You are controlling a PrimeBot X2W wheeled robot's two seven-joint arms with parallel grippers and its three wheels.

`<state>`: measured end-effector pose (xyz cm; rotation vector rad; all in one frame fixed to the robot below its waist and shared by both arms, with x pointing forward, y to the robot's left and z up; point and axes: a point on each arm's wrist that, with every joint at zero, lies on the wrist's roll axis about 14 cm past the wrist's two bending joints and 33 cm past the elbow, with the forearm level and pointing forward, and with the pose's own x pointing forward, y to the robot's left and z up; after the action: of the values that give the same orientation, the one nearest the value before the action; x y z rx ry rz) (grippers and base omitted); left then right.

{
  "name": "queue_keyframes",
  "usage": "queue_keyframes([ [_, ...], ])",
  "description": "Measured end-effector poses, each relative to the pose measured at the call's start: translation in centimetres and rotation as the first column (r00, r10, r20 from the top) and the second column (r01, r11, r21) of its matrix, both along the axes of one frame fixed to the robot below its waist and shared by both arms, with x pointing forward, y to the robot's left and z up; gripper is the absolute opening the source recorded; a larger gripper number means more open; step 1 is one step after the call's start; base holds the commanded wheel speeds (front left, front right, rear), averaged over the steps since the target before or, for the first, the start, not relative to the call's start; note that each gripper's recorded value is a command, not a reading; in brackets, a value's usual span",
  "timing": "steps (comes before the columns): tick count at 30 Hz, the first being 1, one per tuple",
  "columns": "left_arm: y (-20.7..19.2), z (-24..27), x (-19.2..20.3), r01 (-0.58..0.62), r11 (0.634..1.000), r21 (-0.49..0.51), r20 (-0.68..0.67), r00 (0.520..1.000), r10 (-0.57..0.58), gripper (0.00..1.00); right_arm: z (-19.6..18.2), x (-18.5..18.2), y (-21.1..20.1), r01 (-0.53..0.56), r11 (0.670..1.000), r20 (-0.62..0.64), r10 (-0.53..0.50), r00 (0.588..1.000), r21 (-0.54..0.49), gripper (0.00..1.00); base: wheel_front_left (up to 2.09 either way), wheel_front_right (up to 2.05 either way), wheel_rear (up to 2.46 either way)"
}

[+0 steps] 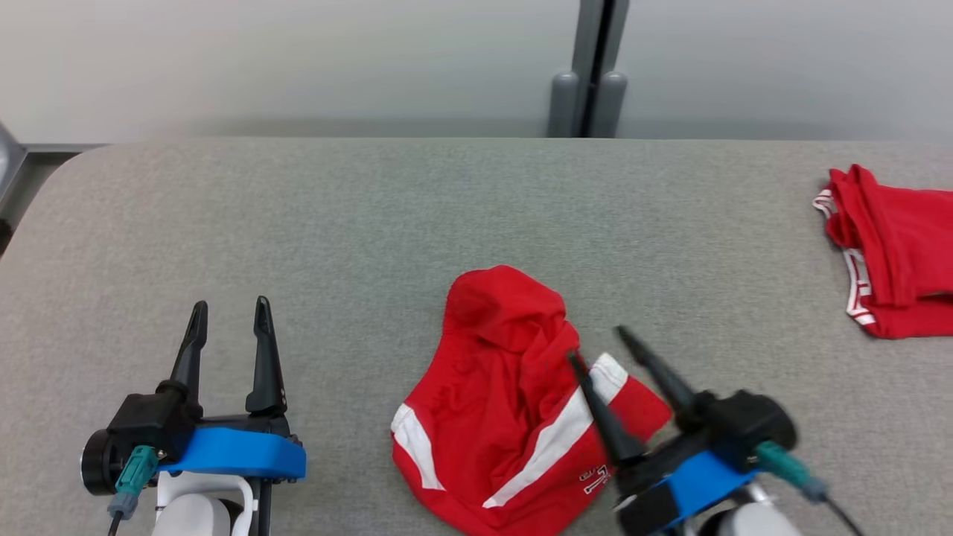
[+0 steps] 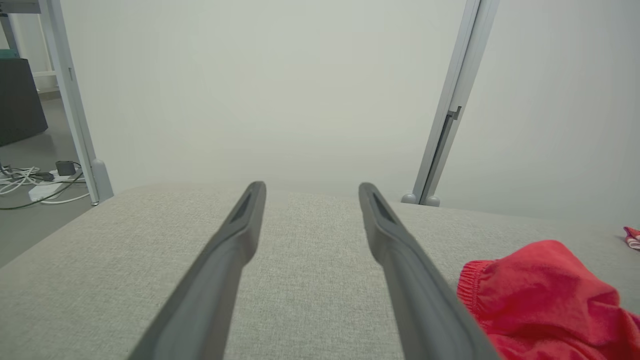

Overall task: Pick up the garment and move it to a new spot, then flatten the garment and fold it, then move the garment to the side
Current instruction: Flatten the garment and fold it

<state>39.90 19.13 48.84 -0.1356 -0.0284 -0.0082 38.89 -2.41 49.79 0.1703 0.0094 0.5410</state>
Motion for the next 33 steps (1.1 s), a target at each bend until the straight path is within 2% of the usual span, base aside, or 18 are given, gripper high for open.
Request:
queue_keyframes([
  [6, -1.2, -0.1, 0.2, 0.038, 0.999, 0.003, -0.002, 0.999, -0.038, 1.00, 1.5, 0.6, -7.2, 0.225, 0.974, 0.058, -0.224, 0.973, -0.009, 1.00, 0.00, 0.00, 0.00],
  [14, -2.0, -0.4, 0.5, 0.069, 0.998, 0.014, -0.010, 0.998, -0.069, 1.00, 0.4, -0.4, -14.4, 0.432, 0.901, 0.035, -0.431, 0.901, -0.027, 1.00, 0.00, 0.00, 0.00],
  [17, -2.2, -0.6, 0.5, 0.078, 0.997, 0.015, -0.015, 0.997, -0.077, 1.00, 0.1, -0.7, -15.4, 0.460, 0.888, 0.023, -0.459, 0.888, -0.027, 1.00, 0.00, 0.00, 0.00],
  [25, -4.2, -1.0, 0.5, 0.155, 0.987, 0.044, -0.031, 0.988, -0.154, 1.00, -0.3, -0.6, -15.4, 0.465, 0.885, 0.007, -0.465, 0.886, -0.010, 1.00, 0.00, 0.00, 0.00],
  [33, -9.3, -2.1, -0.2, 0.335, 0.940, 0.064, -0.112, 0.938, -0.327, 1.00, -0.9, -0.4, -14.9, 0.451, 0.892, -0.013, -0.451, 0.892, -0.017, 1.00, 0.00, 0.00, 0.00],
])
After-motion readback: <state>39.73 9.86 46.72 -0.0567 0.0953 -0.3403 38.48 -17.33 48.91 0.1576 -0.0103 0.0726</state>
